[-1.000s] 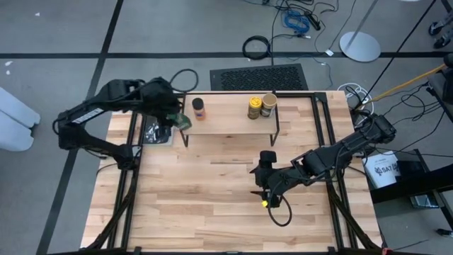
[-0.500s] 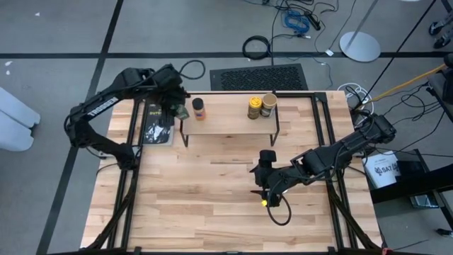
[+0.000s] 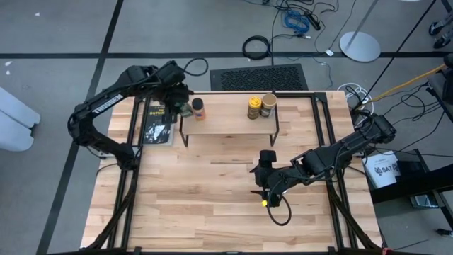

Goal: Shelf spices
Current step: Put the green seasoning bottle on the shelf

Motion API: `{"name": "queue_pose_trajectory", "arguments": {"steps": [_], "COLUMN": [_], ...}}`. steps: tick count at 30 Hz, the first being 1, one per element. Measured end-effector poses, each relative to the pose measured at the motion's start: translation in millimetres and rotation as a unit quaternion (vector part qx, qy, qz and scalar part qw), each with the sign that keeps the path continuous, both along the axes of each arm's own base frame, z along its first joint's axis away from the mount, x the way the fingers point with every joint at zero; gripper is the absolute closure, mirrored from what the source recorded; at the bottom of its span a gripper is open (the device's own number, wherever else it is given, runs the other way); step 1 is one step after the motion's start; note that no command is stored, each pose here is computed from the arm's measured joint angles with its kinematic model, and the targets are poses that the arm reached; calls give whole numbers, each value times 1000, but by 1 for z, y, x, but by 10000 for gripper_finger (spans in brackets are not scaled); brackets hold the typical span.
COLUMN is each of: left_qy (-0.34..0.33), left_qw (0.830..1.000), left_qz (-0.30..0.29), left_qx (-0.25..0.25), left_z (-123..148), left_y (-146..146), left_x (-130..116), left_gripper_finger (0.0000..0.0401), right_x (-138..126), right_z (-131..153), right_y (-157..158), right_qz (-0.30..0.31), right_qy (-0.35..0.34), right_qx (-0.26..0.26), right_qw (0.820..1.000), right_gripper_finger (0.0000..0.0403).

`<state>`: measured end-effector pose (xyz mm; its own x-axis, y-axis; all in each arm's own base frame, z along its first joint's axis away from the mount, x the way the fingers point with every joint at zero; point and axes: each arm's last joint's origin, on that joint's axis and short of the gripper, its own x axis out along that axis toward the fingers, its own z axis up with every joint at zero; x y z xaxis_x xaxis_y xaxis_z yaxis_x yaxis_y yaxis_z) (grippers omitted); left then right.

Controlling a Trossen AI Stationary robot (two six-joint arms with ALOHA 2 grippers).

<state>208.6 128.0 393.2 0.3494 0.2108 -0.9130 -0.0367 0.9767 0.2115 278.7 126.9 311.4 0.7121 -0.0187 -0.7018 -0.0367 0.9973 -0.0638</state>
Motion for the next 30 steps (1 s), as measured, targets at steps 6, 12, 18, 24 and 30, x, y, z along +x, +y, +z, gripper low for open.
{"name": "queue_pose_trajectory", "arguments": {"steps": [6, 12, 18, 24, 30], "left_qy": [22, 38, 48, 42, 44], "left_qw": [1000, 999, 998, 998, 997], "left_qz": [-15, -29, -50, -50, -56], "left_qx": [-8, -7, -1, 6, 10], "left_z": [-11, -18, -21, -20, -20], "left_y": [7, 11, 13, 13, 10], "left_x": [11, 18, 21, 22, 24], "left_gripper_finger": [190, 190, 190, 190, 184], "right_x": [0, 0, 0, 0, 0], "right_z": [0, 0, 0, 0, 0], "right_y": [0, 0, 0, 0, 0], "right_qz": [0, 0, 0, 2, 2], "right_qy": [0, 0, 0, 0, 0], "right_qx": [0, 0, 0, -2, -2], "right_qw": [1000, 1000, 1000, 1000, 1000], "right_gripper_finger": [94, 94, 94, 94, 94]}}
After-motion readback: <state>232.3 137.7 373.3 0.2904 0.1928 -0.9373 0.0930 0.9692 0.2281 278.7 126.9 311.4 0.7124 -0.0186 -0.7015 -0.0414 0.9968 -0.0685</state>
